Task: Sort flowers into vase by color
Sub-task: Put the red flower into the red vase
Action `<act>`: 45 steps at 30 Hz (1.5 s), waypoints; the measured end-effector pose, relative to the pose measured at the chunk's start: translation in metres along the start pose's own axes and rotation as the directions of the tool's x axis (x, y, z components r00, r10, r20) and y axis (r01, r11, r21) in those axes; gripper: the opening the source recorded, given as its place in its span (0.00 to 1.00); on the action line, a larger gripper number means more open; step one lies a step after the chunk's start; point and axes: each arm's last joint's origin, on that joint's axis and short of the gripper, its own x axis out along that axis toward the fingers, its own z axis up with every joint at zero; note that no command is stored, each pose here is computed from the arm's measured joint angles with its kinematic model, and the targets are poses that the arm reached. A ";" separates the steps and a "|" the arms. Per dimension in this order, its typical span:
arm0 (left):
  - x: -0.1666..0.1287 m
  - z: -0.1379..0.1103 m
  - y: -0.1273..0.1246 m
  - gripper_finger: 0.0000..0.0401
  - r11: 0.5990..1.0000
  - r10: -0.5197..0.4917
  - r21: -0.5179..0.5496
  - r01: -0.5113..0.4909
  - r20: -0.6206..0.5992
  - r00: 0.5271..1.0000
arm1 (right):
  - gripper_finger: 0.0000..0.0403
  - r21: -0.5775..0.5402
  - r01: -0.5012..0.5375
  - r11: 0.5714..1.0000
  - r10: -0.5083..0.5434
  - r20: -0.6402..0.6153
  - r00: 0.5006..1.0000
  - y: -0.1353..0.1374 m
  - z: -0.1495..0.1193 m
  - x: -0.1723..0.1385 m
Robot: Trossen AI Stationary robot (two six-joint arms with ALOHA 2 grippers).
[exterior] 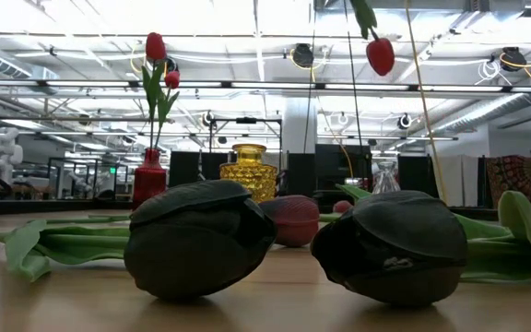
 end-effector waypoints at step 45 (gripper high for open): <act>0.042 0.010 -0.018 0.02 0.994 -0.005 0.110 0.000 0.049 0.999 | 0.00 0.099 -0.176 0.979 0.169 0.074 0.983 0.003 0.004 0.002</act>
